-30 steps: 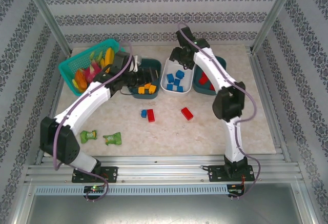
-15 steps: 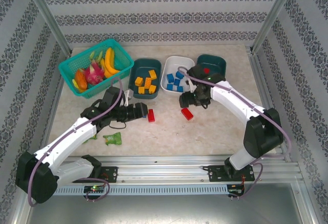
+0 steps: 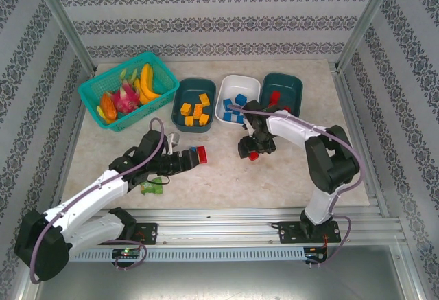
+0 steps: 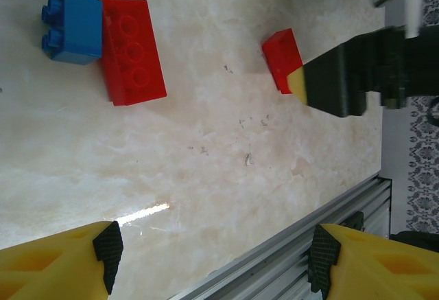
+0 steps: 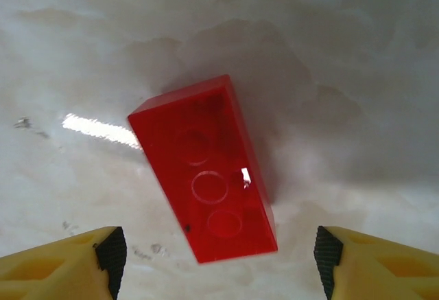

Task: Sort the legos into containers by color

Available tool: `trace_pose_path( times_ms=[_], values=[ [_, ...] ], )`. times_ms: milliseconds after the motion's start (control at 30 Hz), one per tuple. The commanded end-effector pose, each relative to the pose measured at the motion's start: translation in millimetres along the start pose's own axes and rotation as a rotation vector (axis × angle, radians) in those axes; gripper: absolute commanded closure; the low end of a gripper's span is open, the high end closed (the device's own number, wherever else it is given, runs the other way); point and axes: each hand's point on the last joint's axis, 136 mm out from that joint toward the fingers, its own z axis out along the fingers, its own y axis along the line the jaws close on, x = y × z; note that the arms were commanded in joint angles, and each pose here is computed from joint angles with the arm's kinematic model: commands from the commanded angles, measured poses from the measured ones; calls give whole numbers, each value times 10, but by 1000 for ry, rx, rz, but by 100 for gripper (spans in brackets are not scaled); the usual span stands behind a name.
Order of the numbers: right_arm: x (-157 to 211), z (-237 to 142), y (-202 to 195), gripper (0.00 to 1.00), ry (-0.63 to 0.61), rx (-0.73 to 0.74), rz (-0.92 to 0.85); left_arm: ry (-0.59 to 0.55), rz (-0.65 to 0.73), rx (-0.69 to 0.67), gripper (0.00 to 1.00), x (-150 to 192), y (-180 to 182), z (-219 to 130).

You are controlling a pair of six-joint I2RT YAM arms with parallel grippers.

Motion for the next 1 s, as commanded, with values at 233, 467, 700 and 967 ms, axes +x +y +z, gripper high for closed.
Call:
trace_pose_path(
  times_ms=[233, 467, 700, 967],
  values=[
    [-131, 212, 45, 48, 17, 32, -32, -39, 3, 16, 24, -17, -66, -69],
    [-144, 197, 123, 65, 0, 38, -51, -40, 8, 14, 24, -25, -82, -88],
    [-255, -486, 61, 70, -178, 71, 3, -57, 60, 16, 24, -265, -395, -167],
    [-696, -1206, -615, 74, -362, 99, 270, -71, 118, 80, 24, -845, -1034, 71]
  ],
)
